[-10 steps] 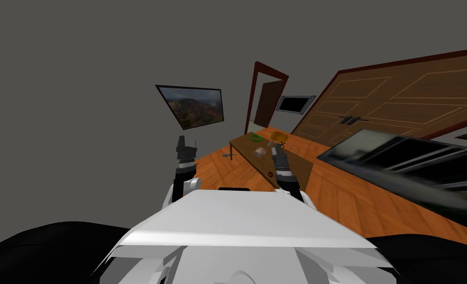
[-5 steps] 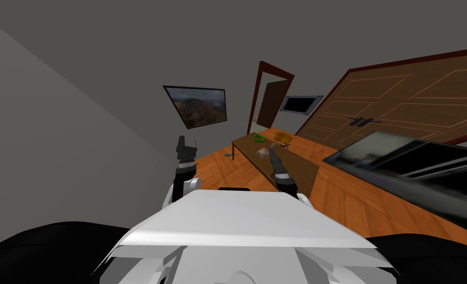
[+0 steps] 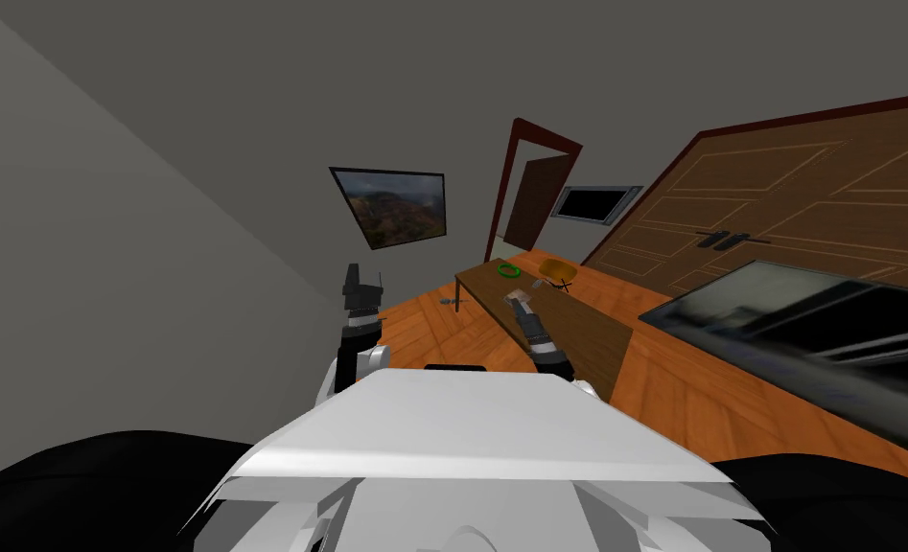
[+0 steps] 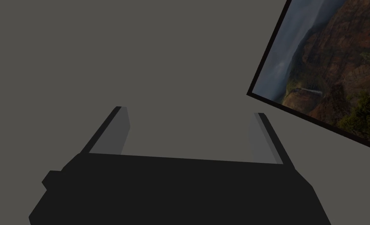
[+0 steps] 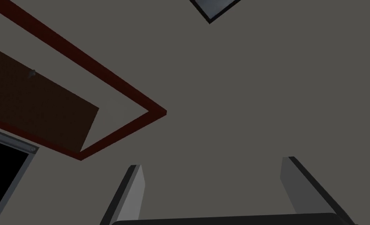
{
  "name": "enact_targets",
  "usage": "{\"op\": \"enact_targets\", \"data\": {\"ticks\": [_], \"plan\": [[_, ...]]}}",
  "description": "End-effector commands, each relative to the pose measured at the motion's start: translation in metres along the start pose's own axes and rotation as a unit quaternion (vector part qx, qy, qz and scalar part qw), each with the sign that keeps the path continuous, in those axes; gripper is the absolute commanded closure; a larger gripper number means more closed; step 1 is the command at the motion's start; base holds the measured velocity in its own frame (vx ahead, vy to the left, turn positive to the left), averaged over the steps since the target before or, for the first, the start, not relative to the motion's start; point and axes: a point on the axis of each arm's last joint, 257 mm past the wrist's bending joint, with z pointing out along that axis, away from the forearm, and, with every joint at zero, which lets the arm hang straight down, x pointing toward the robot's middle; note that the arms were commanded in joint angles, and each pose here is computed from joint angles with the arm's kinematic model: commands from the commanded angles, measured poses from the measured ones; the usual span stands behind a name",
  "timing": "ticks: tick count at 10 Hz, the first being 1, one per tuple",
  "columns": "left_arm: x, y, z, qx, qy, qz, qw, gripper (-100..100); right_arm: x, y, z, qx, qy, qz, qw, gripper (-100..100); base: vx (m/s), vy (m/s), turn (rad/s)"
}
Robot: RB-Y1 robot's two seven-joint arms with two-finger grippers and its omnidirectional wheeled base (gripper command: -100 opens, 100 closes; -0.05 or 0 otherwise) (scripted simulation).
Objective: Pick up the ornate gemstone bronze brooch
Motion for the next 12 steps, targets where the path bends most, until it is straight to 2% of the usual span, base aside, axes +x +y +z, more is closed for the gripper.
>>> {"op": "enact_targets", "data": {"ticks": [1, 4, 5, 7, 8, 9, 10, 11, 12], "plan": [[0.0, 0.0, 0.0, 0.0, 0.0, 0.0, 1.0, 0, 0.016, -0.012, -0.011, 0.008, 0.029, -0.038, 0.9988, -100, 0.01, 0.047, 0.083], [0.0, 0.0, 0.0, 0.0, 0.0, 0.0, 1.0, 0, 0.038, -0.022, -0.022, 0.01, 0.068, -0.09, 0.9935, -100, 0.022, 0.036, 0.061], [0.0, 0.0, 0.0, 0.0, 0.0, 0.0, 1.0, 0, 0.053, -0.034, -0.034, 0.015, 0.094, -0.117, 0.9885, -100, 0.02, 0.034, 0.077], [0.0, 0.0, 0.0, 0.0, 0.0, 0.0, 1.0, 0, 0.058, -0.034, -0.035, 0.011, 0.104, -0.133, 0.9856, -100, 0.016, 0.022, 0.019], [0.0, 0.0, 0.0, 0.0, 0.0, 0.0, 1.0, 0, 0.074, -0.046, -0.048, 0.013, 0.135, -0.163, 0.9774, -100, 0.021, 0.024, 0.085], [0.0, 0.0, 0.0, 0.0, 0.0, 0.0, 1.0, 0, 0.078, -0.046, -0.049, 0.01, 0.142, -0.173, 0.9745, -100, 0.027, 0.023, 0.045], [0.0, 0.0, 0.0, 0.0, 0.0, 0.0, 1.0, 0, 0.092, -0.058, -0.065, 0.01, 0.172, -0.2, 0.9646, -100, 0.035, 0.033, 0.077], [0.0, 0.0, 0.0, 0.0, 0.0, 0.0, 1.0, 0, 0.097, -0.058, -0.066, 0.006, 0.181, -0.213, 0.96, -100, 0.031, 0.027, 0.03], [0.0, 0.0, 0.0, 0.0, 0.0, 0.0, 1.0, 0, 0.11, -0.07, -0.083, 0.002, 0.211, -0.24, 0.9476, -100, 0.046, 0.027, 0.065]]}}
